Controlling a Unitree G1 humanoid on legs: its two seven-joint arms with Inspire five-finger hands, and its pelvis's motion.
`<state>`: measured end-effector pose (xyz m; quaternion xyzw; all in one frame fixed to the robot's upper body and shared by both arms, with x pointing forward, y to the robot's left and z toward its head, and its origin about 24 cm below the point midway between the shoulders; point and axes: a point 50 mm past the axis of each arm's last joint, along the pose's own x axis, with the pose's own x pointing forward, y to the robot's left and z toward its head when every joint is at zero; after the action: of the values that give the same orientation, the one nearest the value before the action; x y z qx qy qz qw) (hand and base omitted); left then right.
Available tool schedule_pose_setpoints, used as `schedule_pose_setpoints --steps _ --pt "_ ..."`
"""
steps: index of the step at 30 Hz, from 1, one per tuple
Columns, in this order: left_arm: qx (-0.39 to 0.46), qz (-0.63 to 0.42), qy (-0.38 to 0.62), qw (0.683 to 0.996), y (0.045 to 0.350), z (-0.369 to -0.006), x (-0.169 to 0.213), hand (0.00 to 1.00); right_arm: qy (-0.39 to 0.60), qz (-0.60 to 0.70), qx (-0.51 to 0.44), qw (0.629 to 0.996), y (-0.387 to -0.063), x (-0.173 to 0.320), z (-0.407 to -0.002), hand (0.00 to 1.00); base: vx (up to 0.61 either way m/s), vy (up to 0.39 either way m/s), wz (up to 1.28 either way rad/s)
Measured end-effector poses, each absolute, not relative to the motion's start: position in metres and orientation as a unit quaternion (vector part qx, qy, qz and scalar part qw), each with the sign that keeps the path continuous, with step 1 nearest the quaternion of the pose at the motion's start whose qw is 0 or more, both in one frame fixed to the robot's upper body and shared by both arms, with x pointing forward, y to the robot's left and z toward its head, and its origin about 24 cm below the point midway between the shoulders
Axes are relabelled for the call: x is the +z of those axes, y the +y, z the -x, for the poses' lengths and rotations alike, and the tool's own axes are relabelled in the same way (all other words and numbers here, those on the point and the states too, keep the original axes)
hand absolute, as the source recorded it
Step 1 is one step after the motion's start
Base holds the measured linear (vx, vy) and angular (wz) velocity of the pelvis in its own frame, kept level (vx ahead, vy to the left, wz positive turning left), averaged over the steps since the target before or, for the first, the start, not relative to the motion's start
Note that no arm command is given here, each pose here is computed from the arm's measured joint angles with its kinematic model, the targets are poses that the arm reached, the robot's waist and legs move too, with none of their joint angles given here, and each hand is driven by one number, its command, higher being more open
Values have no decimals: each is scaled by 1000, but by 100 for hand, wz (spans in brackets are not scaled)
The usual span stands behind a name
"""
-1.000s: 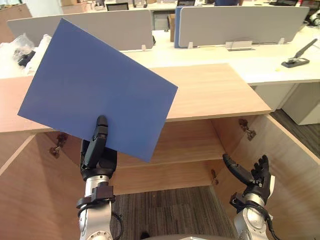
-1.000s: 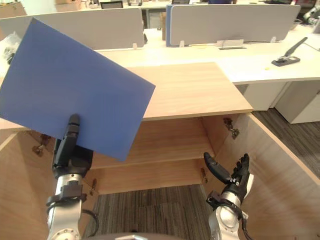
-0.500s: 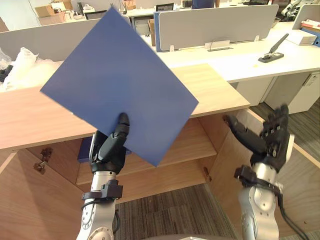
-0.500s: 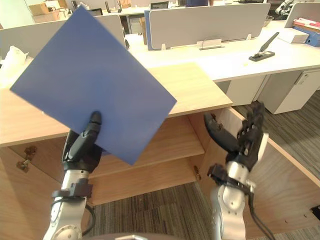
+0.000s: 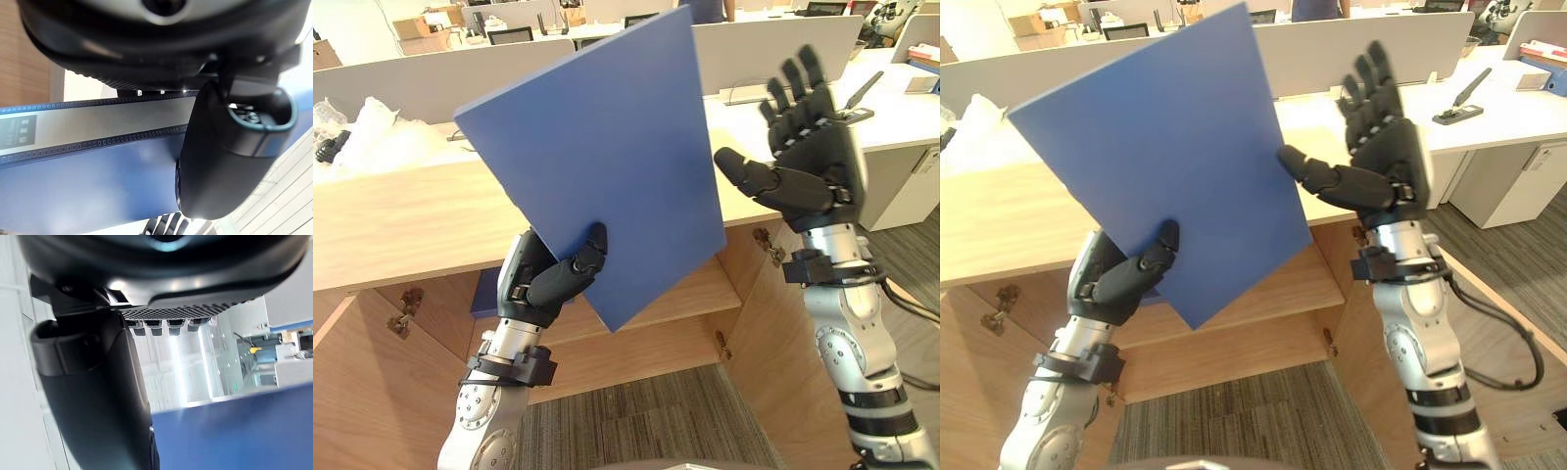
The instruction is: Walk over to the cabinet, pick up the folder, carry it to the office cabinet, place the folder inside the office cabinet, then close the office cabinet door
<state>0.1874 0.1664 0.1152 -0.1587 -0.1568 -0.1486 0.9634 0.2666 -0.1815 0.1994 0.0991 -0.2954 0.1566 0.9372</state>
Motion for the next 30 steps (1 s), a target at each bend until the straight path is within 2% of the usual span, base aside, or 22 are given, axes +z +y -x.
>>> schedule_pose_setpoints --steps 2,5,10,14,15,24,25,30 --pt "-175 146 -146 963 163 -186 114 0 -264 -85 229 933 -169 200 -272 100 0 0 0" --pt "-186 143 -132 963 168 -186 114 0 -217 -45 284 933 -169 199 -279 100 0 0 0" --pt "-208 122 -107 964 176 -186 114 0 -139 -16 332 933 -177 203 -285 100 0 0 3" --pt "-221 118 -102 963 177 -185 115 0 -126 -8 344 930 -179 206 -284 100 0 0 0" --pt "-225 123 -98 961 176 -184 115 0 -123 -11 348 929 -179 207 -285 0 0 0 0" --pt "-256 95 -66 960 182 -186 114 0 -44 41 371 927 -189 194 -283 0 -12 0 5" --pt "-257 95 -61 960 183 -186 114 100 -37 43 376 925 -189 192 -282 0 0 0 0" --pt "-281 94 -34 955 183 -192 101 100 -33 53 393 917 -190 192 -280 0 -8 1 0"
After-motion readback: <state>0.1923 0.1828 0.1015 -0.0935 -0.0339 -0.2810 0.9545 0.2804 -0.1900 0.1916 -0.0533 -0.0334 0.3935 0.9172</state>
